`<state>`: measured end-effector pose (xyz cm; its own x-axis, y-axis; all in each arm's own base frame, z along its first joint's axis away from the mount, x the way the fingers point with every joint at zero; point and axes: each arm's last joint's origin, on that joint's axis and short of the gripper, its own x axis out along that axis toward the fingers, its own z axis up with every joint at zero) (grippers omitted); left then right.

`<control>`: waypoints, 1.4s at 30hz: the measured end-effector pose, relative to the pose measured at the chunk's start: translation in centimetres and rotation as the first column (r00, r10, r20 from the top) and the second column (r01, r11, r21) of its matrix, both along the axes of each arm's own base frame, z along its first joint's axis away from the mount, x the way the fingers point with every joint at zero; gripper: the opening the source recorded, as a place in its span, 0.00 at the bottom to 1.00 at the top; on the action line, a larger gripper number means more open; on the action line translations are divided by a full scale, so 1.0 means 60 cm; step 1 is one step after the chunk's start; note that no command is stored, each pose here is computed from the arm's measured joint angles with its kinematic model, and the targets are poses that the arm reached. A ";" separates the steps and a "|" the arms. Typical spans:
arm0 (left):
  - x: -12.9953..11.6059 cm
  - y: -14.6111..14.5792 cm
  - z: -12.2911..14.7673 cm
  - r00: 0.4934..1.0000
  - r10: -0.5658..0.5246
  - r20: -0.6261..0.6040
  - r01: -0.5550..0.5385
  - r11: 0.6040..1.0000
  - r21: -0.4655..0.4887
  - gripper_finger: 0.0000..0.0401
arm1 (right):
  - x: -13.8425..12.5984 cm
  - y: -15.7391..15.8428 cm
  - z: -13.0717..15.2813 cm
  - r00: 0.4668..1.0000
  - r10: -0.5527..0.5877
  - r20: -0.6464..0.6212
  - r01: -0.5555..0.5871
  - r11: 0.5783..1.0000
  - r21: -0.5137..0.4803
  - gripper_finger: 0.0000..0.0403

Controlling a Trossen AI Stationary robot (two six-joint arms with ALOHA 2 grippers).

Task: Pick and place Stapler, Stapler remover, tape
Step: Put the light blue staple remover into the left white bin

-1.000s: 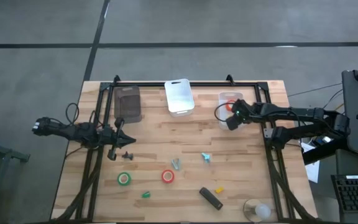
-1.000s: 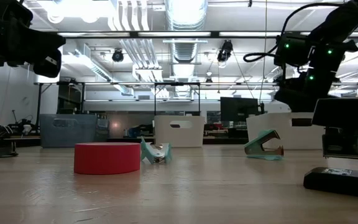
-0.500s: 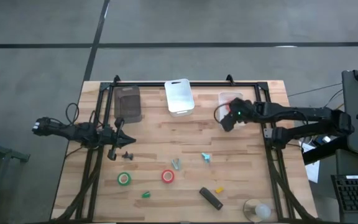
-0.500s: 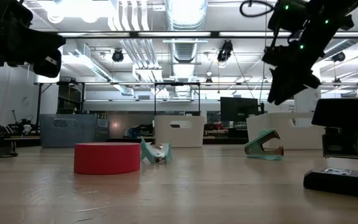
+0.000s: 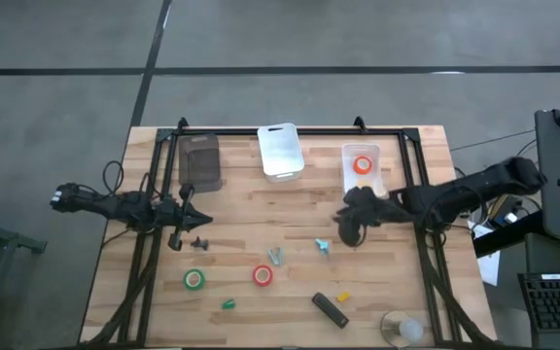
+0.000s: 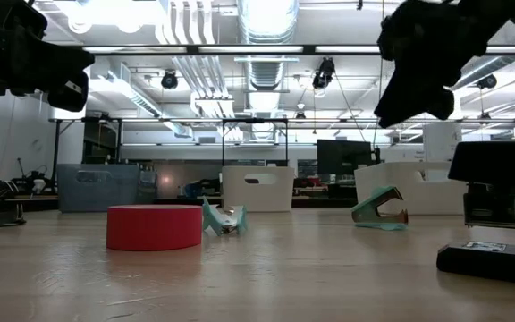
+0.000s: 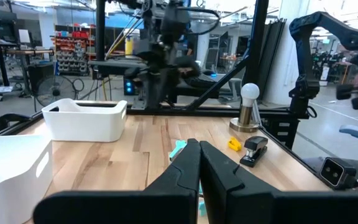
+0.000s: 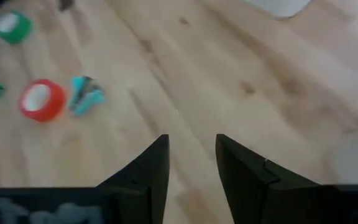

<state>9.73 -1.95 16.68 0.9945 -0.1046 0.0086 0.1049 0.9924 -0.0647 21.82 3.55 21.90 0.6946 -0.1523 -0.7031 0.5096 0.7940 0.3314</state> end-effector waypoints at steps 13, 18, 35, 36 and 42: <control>0.000 0.000 0.000 1.000 0.000 0.000 0.000 1.000 0.000 0.02 | 0.007 0.067 -0.037 0.999 -0.031 -0.038 0.033 0.997 0.067 0.26; 0.000 0.000 0.000 1.000 0.000 0.000 0.000 1.000 0.000 0.02 | 0.016 0.077 -0.068 0.991 -0.065 -0.114 0.078 0.990 0.114 0.28; 0.000 0.000 0.000 1.000 0.000 -0.001 0.000 1.000 0.000 0.02 | 0.042 0.088 -0.115 0.983 -0.066 -0.171 0.092 0.985 0.147 0.25; 0.000 0.000 0.000 1.000 0.000 -0.001 0.000 1.000 0.000 0.02 | 0.042 0.088 -0.115 0.983 -0.066 -0.170 0.091 0.985 0.147 0.25; 0.000 0.000 0.000 1.000 0.000 -0.001 0.000 1.000 0.000 0.02 | 0.047 0.089 -0.111 0.991 -0.030 -0.128 0.045 0.992 0.117 0.22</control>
